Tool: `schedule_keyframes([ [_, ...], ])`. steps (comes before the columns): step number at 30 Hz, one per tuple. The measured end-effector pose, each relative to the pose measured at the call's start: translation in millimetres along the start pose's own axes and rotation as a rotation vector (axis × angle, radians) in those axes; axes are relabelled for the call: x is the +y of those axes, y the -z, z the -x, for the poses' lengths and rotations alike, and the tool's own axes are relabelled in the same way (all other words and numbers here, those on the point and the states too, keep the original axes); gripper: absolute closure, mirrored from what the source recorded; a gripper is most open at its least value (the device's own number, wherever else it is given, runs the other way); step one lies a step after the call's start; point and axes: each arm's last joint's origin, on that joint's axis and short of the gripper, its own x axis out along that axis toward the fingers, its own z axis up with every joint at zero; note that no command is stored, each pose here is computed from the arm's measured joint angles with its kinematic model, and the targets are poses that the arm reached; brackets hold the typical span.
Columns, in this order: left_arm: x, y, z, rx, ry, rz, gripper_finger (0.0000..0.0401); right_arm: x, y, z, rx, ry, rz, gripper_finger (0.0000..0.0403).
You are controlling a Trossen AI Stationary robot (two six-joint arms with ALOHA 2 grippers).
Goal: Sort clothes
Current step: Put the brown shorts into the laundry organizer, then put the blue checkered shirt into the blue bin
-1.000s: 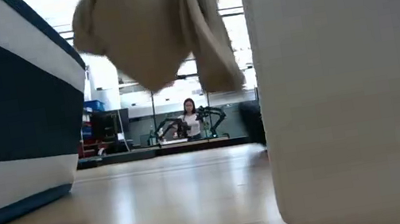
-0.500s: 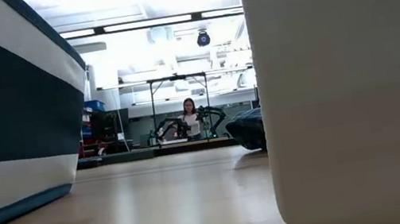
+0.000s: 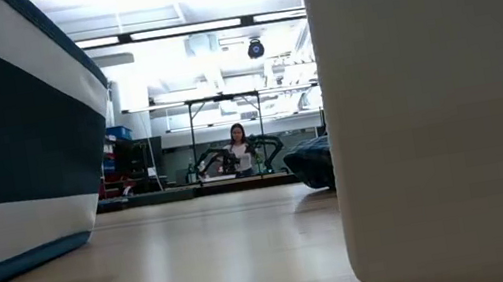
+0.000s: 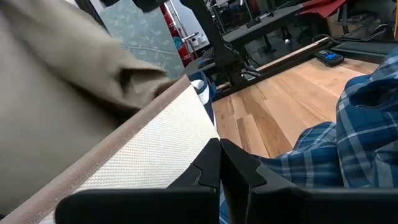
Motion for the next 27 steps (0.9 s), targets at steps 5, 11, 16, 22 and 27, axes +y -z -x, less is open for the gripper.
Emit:
schedule_keyframes([
  [5, 28, 18, -5, -0.004, -0.141, 0.039, 0.0327, 0, 0, 0, -0.001, 0.0, 0.0, 0.0402],
  [11, 27, 16, -4, 0.025, -0.077, -0.031, 0.0249, 0, 0, 0, 0.0, 0.0, 0.0, 0.0402],
  [16, 18, -29, 10, 0.086, -0.094, -0.16, 0.0199, 0, 0, 0, 0.001, 0.001, 0.0, 0.0402],
  [22, 76, -82, 45, 0.332, -0.506, -0.241, 0.0181, 0, 0, 0, 0.0, 0.0, 0.0, 0.0402],
  [27, 147, -55, 60, 0.536, -0.702, -0.079, 0.018, 0, 0, 0, 0.0, 0.0, 0.0, 0.0402],
])
